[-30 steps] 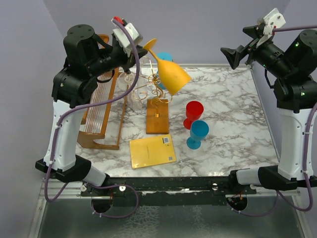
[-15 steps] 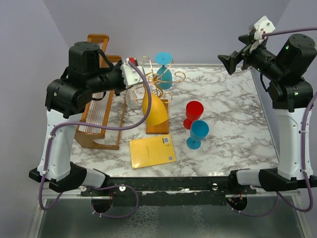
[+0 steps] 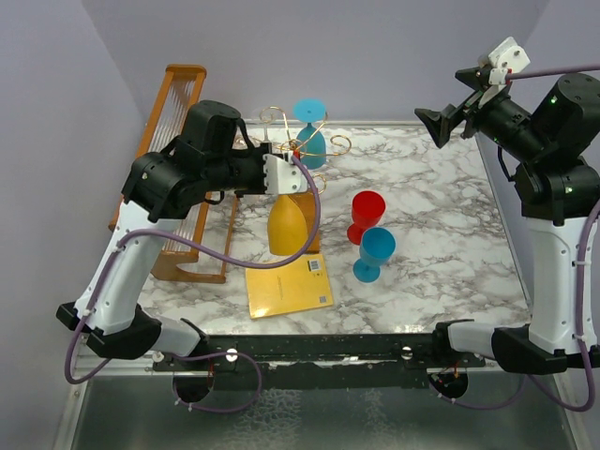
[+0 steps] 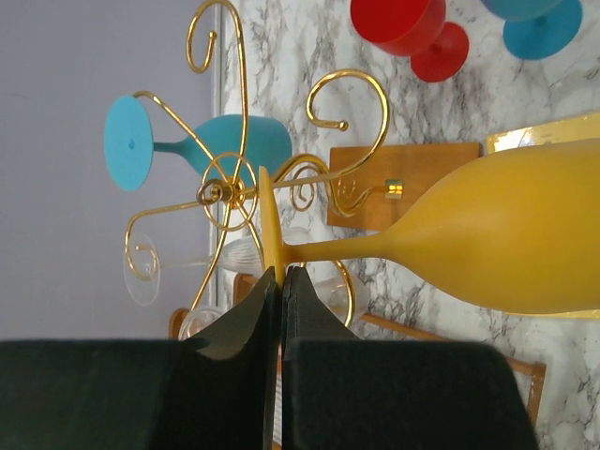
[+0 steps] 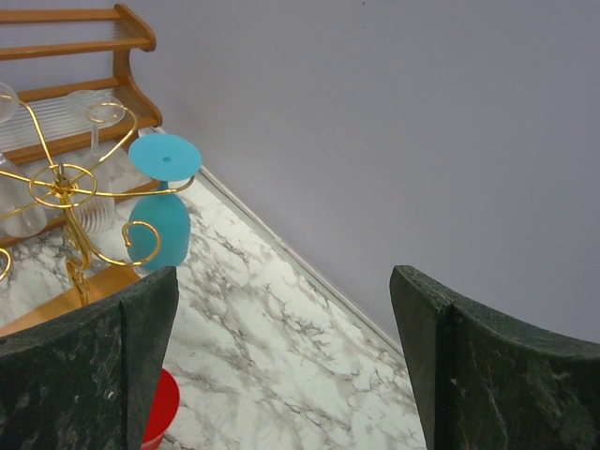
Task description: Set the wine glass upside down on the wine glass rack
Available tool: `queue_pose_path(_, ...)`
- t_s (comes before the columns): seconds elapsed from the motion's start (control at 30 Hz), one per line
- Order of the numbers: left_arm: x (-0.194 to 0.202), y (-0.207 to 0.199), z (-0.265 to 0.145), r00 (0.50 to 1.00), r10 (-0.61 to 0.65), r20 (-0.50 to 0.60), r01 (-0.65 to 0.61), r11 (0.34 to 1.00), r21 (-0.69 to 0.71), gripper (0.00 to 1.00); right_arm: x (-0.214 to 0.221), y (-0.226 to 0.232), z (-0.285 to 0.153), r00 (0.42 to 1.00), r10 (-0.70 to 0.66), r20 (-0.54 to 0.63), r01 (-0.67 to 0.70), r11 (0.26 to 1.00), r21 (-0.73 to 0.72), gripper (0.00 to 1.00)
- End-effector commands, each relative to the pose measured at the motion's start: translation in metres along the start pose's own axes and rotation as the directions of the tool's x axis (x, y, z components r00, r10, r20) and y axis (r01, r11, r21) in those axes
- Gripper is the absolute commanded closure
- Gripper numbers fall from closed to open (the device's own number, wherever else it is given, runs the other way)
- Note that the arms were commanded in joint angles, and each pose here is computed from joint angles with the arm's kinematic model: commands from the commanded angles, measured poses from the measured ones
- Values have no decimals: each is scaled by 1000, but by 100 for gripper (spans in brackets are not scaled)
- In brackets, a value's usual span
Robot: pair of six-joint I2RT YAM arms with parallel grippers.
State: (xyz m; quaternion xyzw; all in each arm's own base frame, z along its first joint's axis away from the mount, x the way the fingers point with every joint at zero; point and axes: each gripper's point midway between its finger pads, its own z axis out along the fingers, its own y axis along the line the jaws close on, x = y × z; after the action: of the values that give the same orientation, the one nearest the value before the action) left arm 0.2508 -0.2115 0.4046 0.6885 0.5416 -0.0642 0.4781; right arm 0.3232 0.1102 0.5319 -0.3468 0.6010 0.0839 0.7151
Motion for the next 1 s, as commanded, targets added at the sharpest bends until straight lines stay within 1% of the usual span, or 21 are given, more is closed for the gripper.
queue_pose_path(0.0, 11, 16, 3, 995, 38, -87, -44, 996, -72, 100, 0, 3, 0, 1000, 3, 7, -3, 1000, -12, 6)
queue_pose_path(0.33, 4, 22, 21, 993, 73, -89, -80, 994, -77, 100, 6, 4, 4, 1000, 9, -5, -9, 1000, -22, 6)
queue_pose_path(0.63, 23, 35, 31, 973, 80, -216, -110, 986, -130, 100, 8, 5, 4, 1000, 7, -9, -7, 1000, -29, 6)
queue_pose_path(0.97, 35, 41, 37, 959, 53, -277, -103, 980, -169, 100, 10, 4, 6, 1000, 10, -15, -10, 1000, -30, 6)
